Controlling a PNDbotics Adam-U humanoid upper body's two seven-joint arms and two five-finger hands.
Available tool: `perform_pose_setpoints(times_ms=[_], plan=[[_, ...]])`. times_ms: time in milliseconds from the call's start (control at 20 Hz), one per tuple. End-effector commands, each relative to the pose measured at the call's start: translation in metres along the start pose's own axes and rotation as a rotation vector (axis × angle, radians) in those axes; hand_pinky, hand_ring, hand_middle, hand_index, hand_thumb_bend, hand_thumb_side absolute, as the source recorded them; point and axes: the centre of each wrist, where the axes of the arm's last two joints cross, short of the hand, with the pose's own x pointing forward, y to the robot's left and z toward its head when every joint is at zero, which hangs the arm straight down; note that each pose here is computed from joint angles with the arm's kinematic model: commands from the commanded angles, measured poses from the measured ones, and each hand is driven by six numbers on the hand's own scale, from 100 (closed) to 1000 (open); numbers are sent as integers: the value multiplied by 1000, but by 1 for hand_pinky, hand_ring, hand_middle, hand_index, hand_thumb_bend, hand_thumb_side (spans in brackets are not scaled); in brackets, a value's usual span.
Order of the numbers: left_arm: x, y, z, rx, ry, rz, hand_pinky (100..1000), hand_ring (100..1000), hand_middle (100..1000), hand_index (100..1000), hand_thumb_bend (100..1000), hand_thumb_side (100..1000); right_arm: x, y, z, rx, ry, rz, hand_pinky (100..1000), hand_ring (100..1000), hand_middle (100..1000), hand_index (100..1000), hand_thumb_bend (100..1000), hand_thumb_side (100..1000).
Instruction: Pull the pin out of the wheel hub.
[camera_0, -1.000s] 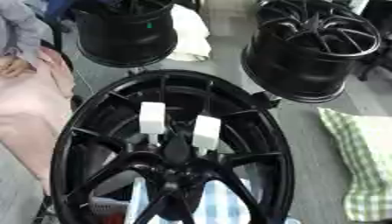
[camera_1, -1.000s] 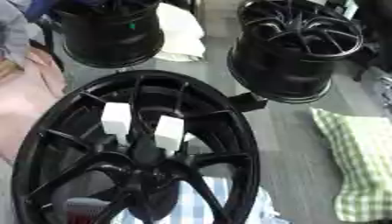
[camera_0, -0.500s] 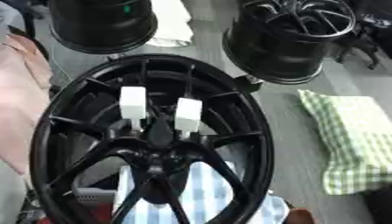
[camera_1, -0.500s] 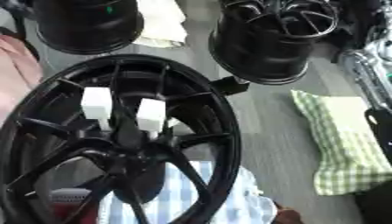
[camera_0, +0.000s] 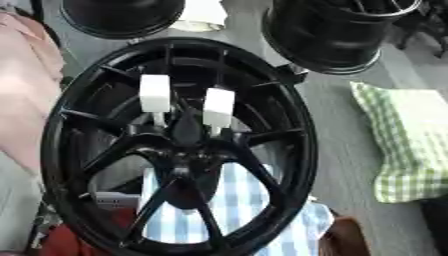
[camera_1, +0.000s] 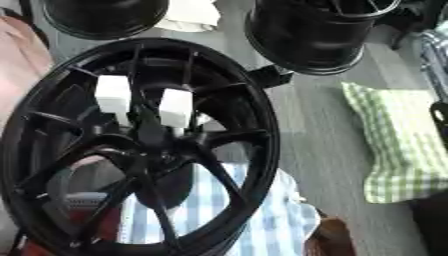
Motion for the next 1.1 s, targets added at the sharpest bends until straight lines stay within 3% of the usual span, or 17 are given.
perform_pose_setpoints(times_ms=[50, 350, 750, 1100], plan=[[16, 6, -10, -41, -95, -98, 795, 822, 709, 819, 349, 605, 6, -6, -5, -3, -25, 32, 806, 713, 611, 704, 100, 525], [27, 2, -16, -273, -64, -351, 810, 836, 736, 836, 352, 643, 10, -2, -7, 11, -38, 18, 806, 713, 611, 702, 100, 517], [42, -2, -24, -831, -63, -725, 834, 833, 746, 836, 393, 673, 12, -4, -9, 33, -43, 53, 806, 712, 610, 701, 100, 521], [51, -9, -28, -1221, -16, -835, 847, 830, 752, 841, 413, 704, 10, -6, -9, 47, -31, 78, 804, 712, 610, 700, 100, 525]])
